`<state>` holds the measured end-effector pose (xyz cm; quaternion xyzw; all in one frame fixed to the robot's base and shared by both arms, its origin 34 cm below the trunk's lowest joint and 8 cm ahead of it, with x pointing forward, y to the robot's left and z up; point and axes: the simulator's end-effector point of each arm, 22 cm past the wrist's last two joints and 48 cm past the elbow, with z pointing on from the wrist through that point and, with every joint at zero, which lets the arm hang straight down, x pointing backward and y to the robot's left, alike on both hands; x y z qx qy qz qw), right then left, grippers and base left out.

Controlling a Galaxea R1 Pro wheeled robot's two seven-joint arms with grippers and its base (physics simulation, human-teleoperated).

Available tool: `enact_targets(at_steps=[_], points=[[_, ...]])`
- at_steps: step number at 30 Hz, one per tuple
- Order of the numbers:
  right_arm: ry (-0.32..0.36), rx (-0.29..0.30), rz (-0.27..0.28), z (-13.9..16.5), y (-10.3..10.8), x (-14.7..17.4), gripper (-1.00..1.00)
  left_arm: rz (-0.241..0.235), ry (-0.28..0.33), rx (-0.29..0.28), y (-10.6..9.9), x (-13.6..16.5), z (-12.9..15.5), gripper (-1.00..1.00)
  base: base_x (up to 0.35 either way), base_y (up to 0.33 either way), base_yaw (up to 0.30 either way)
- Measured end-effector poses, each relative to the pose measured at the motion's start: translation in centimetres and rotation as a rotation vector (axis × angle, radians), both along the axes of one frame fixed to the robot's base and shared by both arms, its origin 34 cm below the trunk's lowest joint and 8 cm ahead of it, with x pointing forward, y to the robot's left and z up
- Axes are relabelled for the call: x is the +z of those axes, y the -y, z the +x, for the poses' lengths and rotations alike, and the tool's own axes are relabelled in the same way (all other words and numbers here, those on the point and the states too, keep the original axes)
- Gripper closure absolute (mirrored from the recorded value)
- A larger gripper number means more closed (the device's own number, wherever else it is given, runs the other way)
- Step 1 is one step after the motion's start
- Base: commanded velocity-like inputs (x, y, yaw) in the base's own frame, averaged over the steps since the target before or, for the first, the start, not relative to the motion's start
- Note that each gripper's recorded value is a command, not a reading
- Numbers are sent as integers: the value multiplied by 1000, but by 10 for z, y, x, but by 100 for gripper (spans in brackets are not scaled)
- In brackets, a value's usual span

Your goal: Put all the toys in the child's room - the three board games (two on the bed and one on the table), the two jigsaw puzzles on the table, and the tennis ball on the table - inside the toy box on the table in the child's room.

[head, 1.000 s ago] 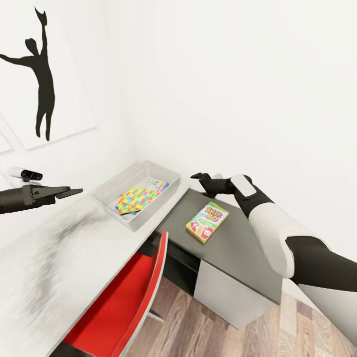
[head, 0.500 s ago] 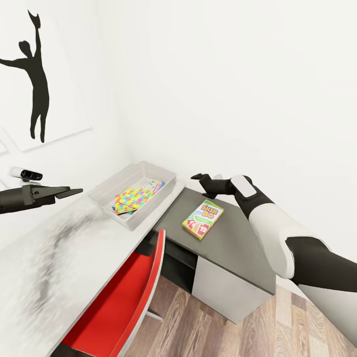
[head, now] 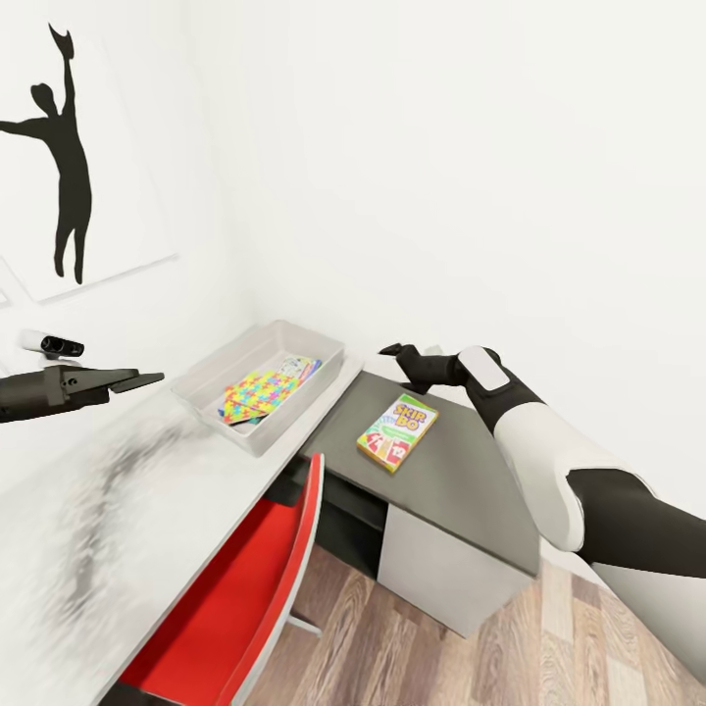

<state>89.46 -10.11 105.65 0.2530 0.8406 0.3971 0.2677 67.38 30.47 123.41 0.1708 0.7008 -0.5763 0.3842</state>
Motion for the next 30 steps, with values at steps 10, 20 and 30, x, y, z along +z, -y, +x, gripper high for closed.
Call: enact_targets(at_steps=[10,20,30], points=[[10,-2,0,0,2,7,-100,0,10,0,0,6,-2,-100,-85,81,-128],[9,-2,0,-1,2,8,-100,0,11,0,0,6,-3,-100,-3,2,-6],[22,-2,0,-1,2,17,-100,0,24,0,0,13,-6,-100,-67,30,-65]])
